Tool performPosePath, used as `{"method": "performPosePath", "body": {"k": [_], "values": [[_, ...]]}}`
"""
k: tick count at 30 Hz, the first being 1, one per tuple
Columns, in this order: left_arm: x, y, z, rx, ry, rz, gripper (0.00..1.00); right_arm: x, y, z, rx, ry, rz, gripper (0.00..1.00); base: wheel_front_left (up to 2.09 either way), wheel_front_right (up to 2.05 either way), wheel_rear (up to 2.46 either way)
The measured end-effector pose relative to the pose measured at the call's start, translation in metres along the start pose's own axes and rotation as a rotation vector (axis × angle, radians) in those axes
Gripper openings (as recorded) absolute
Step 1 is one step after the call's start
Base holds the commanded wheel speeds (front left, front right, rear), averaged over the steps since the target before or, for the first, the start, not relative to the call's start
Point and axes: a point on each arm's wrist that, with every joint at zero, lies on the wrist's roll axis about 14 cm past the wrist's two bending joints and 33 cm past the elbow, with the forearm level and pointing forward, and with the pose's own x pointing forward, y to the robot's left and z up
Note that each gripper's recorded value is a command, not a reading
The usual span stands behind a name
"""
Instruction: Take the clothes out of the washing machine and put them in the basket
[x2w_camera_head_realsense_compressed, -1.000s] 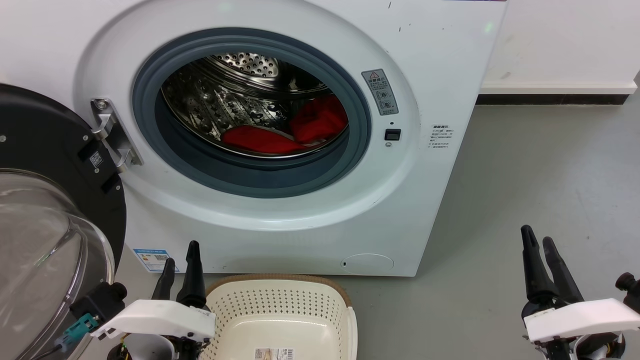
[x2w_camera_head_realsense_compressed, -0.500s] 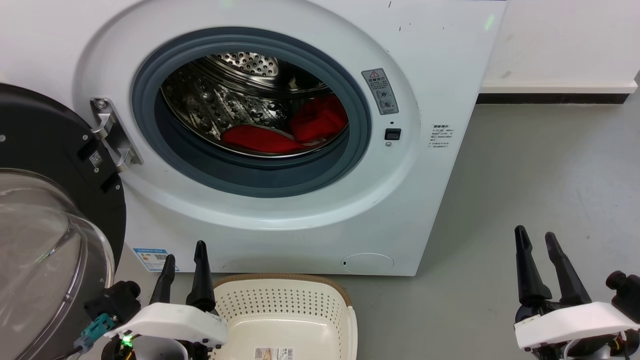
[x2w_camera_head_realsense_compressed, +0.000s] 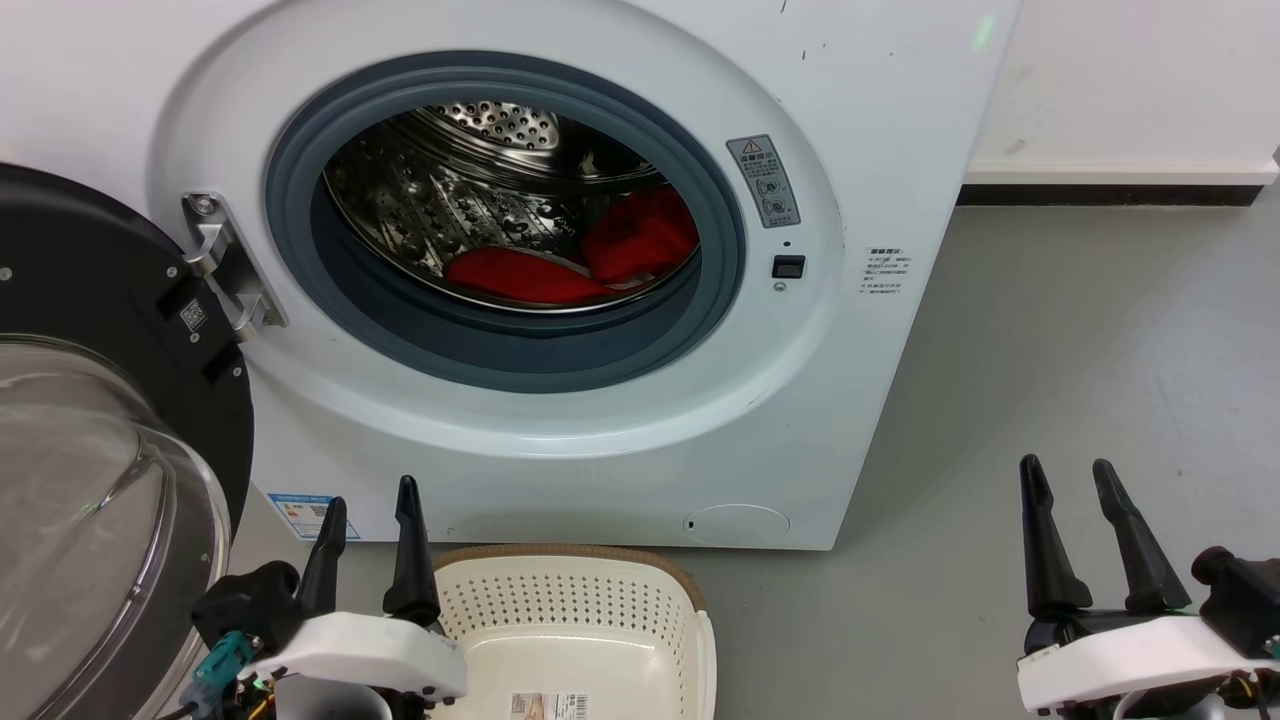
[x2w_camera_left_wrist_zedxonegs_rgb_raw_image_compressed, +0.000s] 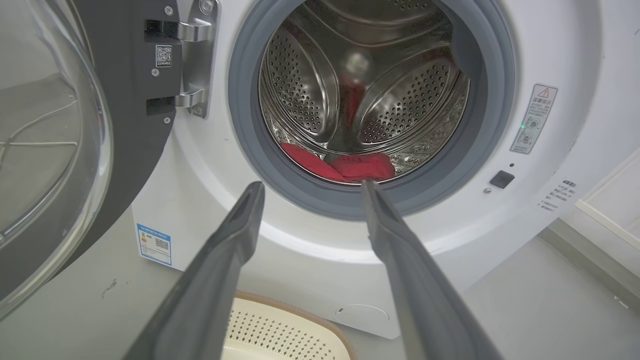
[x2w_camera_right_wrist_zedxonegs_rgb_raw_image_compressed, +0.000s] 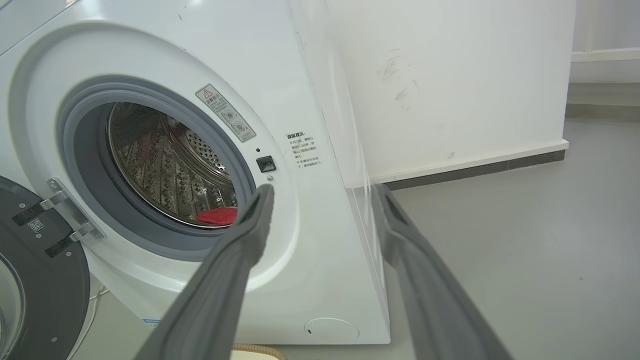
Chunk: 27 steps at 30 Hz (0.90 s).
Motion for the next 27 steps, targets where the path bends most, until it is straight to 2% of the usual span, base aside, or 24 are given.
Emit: {"method": "performPosePath", "body": {"k": [27], "values": [[-0.008,-0.004,0.008,0.207,-0.083,-0.020,1.00,-0.004,0.015,0.006,-0.267,-0.037,0.069,1.00,0.00,0.00,0.00]]}}
